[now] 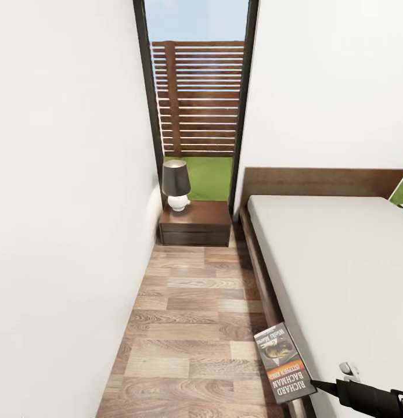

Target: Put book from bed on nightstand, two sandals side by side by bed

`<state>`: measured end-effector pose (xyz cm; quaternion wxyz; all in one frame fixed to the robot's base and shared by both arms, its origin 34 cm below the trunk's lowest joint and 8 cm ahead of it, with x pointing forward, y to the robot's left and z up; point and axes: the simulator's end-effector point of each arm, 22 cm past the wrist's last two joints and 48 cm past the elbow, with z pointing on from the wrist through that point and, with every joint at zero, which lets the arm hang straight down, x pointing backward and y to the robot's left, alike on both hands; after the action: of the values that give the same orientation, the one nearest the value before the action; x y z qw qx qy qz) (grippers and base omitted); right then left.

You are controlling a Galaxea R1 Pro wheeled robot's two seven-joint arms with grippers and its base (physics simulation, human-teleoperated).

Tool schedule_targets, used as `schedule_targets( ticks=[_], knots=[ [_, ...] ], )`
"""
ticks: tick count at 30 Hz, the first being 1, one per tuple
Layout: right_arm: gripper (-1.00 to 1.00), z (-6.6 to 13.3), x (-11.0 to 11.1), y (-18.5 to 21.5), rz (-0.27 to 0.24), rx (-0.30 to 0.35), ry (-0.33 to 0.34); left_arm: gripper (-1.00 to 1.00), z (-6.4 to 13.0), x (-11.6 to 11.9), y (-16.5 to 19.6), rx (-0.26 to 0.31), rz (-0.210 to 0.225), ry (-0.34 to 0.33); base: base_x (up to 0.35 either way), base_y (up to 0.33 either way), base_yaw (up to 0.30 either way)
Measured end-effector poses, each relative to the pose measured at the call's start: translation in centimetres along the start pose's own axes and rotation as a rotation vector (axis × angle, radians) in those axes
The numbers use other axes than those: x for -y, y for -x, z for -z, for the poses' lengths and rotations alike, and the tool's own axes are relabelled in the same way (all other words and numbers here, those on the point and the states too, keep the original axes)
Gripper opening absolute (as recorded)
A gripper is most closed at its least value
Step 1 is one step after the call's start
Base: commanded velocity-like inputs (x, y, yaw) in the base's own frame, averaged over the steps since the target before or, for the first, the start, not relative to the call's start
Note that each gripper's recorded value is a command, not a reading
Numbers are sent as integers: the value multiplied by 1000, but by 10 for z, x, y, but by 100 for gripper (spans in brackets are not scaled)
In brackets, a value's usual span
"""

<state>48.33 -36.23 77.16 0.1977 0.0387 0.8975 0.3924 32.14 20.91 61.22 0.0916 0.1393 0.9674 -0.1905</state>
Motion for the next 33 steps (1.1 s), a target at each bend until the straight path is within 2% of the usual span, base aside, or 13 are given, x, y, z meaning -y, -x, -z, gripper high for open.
schedule_targets(
  ticks=[33],
  knots=[
    [-100,6,-10,13,30,28,9,100,6,-1,16,37,-17,9,0,0,0]
  ],
)
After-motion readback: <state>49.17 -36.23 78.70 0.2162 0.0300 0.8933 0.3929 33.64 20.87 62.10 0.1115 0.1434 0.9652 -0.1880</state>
